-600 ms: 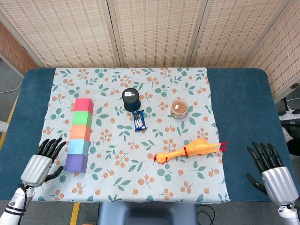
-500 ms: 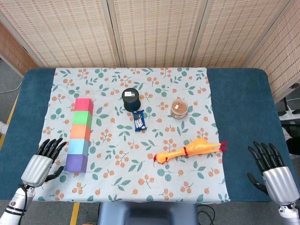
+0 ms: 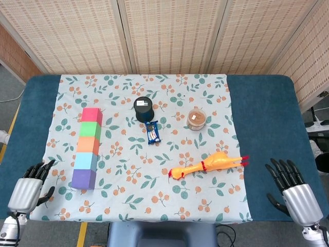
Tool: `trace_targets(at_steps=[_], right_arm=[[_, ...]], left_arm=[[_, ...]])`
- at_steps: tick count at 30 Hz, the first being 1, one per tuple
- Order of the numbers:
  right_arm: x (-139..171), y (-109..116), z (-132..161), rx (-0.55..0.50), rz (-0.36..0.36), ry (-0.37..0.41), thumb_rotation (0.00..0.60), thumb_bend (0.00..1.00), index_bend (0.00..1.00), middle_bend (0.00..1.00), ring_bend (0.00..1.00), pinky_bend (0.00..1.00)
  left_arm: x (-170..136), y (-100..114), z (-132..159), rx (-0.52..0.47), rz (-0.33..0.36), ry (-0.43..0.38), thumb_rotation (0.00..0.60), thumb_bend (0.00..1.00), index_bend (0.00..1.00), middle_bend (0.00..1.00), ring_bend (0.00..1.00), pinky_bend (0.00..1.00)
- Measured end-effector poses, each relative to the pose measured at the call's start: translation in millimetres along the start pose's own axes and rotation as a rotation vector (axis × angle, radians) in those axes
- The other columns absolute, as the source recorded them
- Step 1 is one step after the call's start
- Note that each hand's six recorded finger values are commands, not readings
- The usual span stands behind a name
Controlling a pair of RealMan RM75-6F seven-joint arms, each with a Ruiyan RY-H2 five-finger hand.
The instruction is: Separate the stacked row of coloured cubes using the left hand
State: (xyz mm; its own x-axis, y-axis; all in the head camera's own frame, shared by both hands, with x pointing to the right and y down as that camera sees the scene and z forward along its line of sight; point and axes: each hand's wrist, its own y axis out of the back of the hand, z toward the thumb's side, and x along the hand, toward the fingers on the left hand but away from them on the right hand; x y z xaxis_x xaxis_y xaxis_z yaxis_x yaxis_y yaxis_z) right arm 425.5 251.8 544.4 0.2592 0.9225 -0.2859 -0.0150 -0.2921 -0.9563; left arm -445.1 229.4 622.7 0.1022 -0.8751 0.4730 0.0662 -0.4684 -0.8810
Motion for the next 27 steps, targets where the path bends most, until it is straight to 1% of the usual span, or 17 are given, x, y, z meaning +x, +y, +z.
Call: trace_targets(at_steps=[1,4,7,8,15,18,25,27], right_arm=[[0,1,1,-0.002,-0.002,0.003,0.6,0.19,0.0,0.0,0.0,0.0],[2,3,3,-0.006,-0.008,0.011,0.6,0.19,0.0,0.0,0.0,0.0],[4,6,4,-0.013,-0.017,0.018,0.6,0.19,0.0,0.0,0.0,0.0],[5,7,5,-0.014,-0.02,0.019,0.6,0.19,0.0,0.0,0.0,0.0],[7,13,4,-0.028,-0.031,0.019,0.6,0.19,0.0,0.0,0.0,0.0],[7,13,3,-0.035,-0.024,0.018,0.6,0.19,0.0,0.0,0.0,0.0],[7,9,3,-0.042,0.012,0.019,0.6,0.19,0.0,0.0,0.0,0.0],[7,9,3,-0.043,0.016,0.018,0.6,0.19,0.0,0.0,0.0,0.0]], left_arm=[[-5,-4,-6,0.006,-0.027,0.025,0.6,0.4,0.15,0.28,0.2,0.29],[-16,-16,-11,0.006,-0.103,0.052,0.6,0.4,0.18,0.29,0.21,0.33],[-24,-27,-6,-0.005,-0.167,0.037,0.6,0.4,0.18,0.29,0.21,0.33],[-25,-28,-4,-0.008,-0.174,0.026,0.6,0.4,0.17,0.29,0.21,0.33],[-22,-33,14,-0.006,-0.179,-0.042,0.6,0.41,0.15,0.27,0.19,0.3],[-18,-35,34,-0.009,-0.181,-0.111,0.6,0.41,0.15,0.27,0.19,0.3],[-17,-25,88,-0.019,-0.135,-0.304,0.6,0.41,0.12,0.27,0.16,0.26],[-19,-23,99,-0.026,-0.127,-0.343,0.6,0.41,0.12,0.27,0.16,0.25]])
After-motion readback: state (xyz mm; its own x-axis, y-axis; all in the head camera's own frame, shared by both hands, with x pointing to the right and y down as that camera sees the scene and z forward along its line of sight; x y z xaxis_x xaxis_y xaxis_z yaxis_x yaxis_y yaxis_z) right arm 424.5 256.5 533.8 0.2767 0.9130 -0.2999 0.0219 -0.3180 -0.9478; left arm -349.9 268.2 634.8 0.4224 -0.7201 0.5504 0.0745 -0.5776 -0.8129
